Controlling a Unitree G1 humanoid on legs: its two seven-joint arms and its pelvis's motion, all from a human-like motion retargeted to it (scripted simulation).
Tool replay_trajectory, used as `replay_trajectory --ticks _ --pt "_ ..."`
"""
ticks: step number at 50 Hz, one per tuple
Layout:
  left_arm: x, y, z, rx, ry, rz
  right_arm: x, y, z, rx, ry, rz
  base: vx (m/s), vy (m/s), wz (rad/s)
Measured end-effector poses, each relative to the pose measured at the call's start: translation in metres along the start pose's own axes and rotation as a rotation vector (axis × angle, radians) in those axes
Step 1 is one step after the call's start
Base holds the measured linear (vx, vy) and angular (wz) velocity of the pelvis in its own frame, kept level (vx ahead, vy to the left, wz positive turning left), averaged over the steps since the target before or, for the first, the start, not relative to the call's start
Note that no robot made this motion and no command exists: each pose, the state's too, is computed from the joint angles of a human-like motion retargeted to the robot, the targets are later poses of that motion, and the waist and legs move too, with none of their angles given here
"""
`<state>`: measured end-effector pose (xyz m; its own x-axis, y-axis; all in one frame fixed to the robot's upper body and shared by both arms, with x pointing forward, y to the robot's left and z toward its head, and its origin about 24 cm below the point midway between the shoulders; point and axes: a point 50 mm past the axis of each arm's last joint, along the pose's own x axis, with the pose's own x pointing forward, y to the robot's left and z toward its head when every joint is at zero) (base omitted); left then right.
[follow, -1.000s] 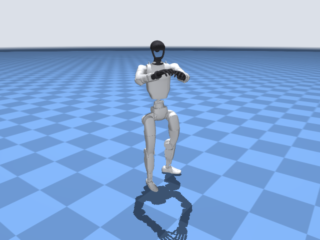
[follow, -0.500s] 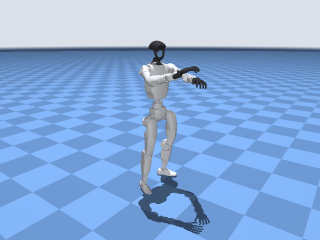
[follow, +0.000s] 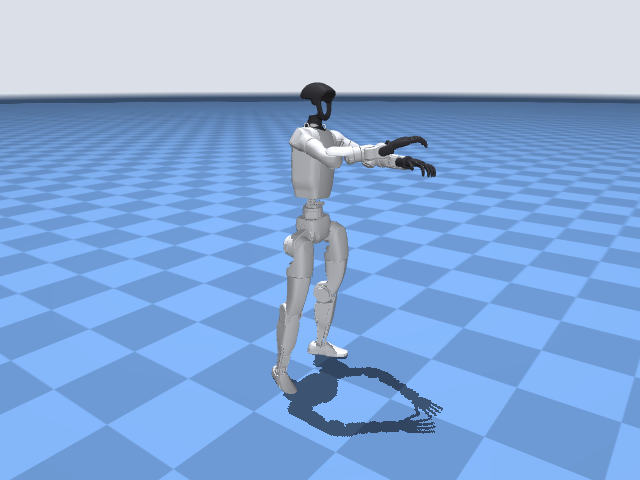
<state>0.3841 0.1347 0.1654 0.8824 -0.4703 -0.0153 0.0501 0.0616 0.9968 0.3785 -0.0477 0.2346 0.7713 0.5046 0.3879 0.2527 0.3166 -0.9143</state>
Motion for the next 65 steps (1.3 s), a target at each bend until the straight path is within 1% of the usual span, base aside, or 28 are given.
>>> replay_trajectory --ticks 2,7,9,11,14,18,21,23,25,30,32,35,38,43,46,49,53,58,61,65 --pt "0.0 0.014 -0.004 0.019 0.018 0.055 0.0 0.01 0.006 -0.01 -0.018 0.067 0.01 0.05 0.25" --pt "0.002 0.066 -0.003 0.049 0.02 0.221 -0.006 0.047 0.015 -0.024 -0.031 0.305 0.01 0.05 0.28" --pt "0.002 0.081 0.0 0.048 0.012 0.262 -0.008 0.055 0.016 -0.019 -0.022 0.347 0.02 0.05 0.32" --pt "0.003 0.088 0.002 0.044 0.005 0.275 -0.007 0.055 0.016 -0.012 -0.013 0.333 0.02 0.05 0.33" --pt "0.005 0.079 0.002 0.042 0.004 0.229 -0.002 0.042 0.016 -0.003 -0.009 0.226 0.02 0.05 0.33" --pt "0.006 0.044 -0.001 0.053 0.004 0.075 0.006 0.014 0.019 0.005 -0.031 0.05 0.02 0.05 0.3" --pt "0.004 0.026 -0.003 0.07 -0.002 -0.006 0.008 0.004 0.022 0.001 -0.06 -0.012 0.02 0.05 0.25" --pt "0.003 0.024 -0.004 0.083 -0.003 -0.007 0.008 0.007 0.025 -0.005 -0.077 0.002 0.02 0.05 0.2" --pt "0.003 0.032 -0.004 0.095 -0.004 0.035 0.005 0.018 0.027 -0.008 -0.09 0.062 0.02 0.05 0.15" --pt "0.002 0.072 -0.002 0.102 -0.013 0.2 -0.005 0.054 0.032 0.021 -0.09 0.279 0.02 0.05 0.07" --pt "0.001 0.084 -0.001 0.097 -0.015 0.243 -0.007 0.061 0.032 0.041 -0.076 0.311 0.0 0.0 0.0" --pt "0.001 0.09 -0.004 0.096 -0.003 0.257 -0.006 0.06 0.031 0.059 -0.059 0.288 0.0 0.0 0.0" --pt "0.001 0.077 -0.01 0.1 0.029 0.179 0.0 0.047 0.031 0.043 -0.063 0.216 0.0 0.0 0.0" --pt "0.001 0.039 -0.016 0.104 0.051 -0.025 0.008 0.02 0.032 -0.03 -0.102 0.089 0.0 0.01 -0.08" --pt "0.001 0.026 -0.014 0.117 0.032 -0.047 0.009 0.011 0.03 -0.065 -0.119 0.048 -0.01 0.01 -0.23" --pt "0.002 0.028 -0.01 0.127 0.012 0.015 0.006 0.013 0.024 -0.075 -0.113 0.074 -0.01 0.0 -0.29" --pt "0.005 0.043 -0.001 0.107 -0.006 0.114 -0.003 0.027 0.011 -0.07 -0.077 0.199 -0.01 -0.02 -0.35" --pt "0.009 0.047 0.014 0.083 -0.057 0.077 -0.022 0.042 -0.007 -0.065 -0.032 0.324 -0.01 -0.04 -0.43" --pt "0.009 0.04 0.023 0.095 -0.101 0.016 -0.03 0.036 -0.015 -0.058 -0.028 0.302 -0.01 -0.06 -0.49" --pt "0.008 0.038 0.028 0.105 -0.144 0.037 -0.036 0.007 -0.02 -0.046 -0.049 0.133 -0.01 -0.07 -0.53"
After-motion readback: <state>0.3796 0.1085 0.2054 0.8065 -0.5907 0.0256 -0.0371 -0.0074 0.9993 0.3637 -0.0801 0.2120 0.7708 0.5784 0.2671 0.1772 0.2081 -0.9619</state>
